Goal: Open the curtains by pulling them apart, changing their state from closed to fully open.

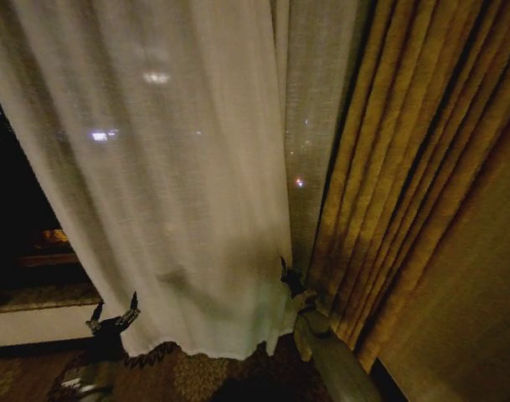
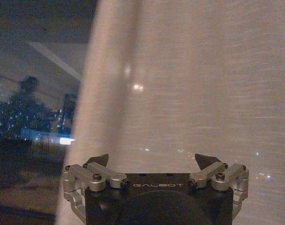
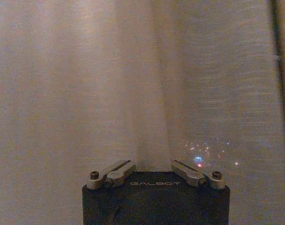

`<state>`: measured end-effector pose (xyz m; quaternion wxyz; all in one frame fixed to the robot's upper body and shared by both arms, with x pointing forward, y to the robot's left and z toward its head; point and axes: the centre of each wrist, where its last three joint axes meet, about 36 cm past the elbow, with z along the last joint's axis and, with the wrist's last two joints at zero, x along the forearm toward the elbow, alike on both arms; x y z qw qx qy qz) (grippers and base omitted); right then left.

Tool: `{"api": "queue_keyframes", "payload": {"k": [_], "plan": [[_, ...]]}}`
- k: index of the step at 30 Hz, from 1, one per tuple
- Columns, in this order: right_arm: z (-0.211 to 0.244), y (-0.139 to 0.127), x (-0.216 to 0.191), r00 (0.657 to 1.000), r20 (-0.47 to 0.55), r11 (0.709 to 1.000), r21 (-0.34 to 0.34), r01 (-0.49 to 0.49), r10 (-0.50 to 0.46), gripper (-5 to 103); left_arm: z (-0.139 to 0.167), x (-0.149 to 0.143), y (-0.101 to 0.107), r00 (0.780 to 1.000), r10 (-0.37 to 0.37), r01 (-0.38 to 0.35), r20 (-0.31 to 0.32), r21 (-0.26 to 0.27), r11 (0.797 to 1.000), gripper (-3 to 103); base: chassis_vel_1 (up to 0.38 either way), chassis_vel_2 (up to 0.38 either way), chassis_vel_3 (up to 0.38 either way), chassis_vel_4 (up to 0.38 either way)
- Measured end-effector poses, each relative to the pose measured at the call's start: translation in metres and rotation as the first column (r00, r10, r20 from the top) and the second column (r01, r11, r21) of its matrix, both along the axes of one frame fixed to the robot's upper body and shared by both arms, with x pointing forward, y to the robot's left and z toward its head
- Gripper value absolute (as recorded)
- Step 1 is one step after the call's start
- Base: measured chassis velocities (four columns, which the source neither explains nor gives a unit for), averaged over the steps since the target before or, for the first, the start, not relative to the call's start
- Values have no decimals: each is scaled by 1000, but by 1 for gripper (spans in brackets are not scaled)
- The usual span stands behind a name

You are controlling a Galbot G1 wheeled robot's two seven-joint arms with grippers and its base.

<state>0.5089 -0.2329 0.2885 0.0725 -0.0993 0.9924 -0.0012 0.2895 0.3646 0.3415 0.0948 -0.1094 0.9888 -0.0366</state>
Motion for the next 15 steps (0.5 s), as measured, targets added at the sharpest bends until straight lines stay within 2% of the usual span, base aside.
{"api": "queue_keyframes", "payload": {"k": [2, 9, 15], "plan": [[0, -1, 0, 1000, 2, 999, -32, -4, 4, 0, 0, 0, 0, 1000, 1, -1, 0, 1, 1000, 100, 54, 50, -46, -42], [5, -6, 7, 1000, -12, 1000, -25, 8, -8, 0, 0, 0, 0, 1000, 1, -1, 0, 0, 1000, 100, 18, 27, -9, -22], [8, -8, 12, 1000, -13, 999, -28, 27, -27, 0, 0, 0, 0, 1000, 1, -1, 0, 0, 1000, 100, -140, -15, 115, 12]]}}
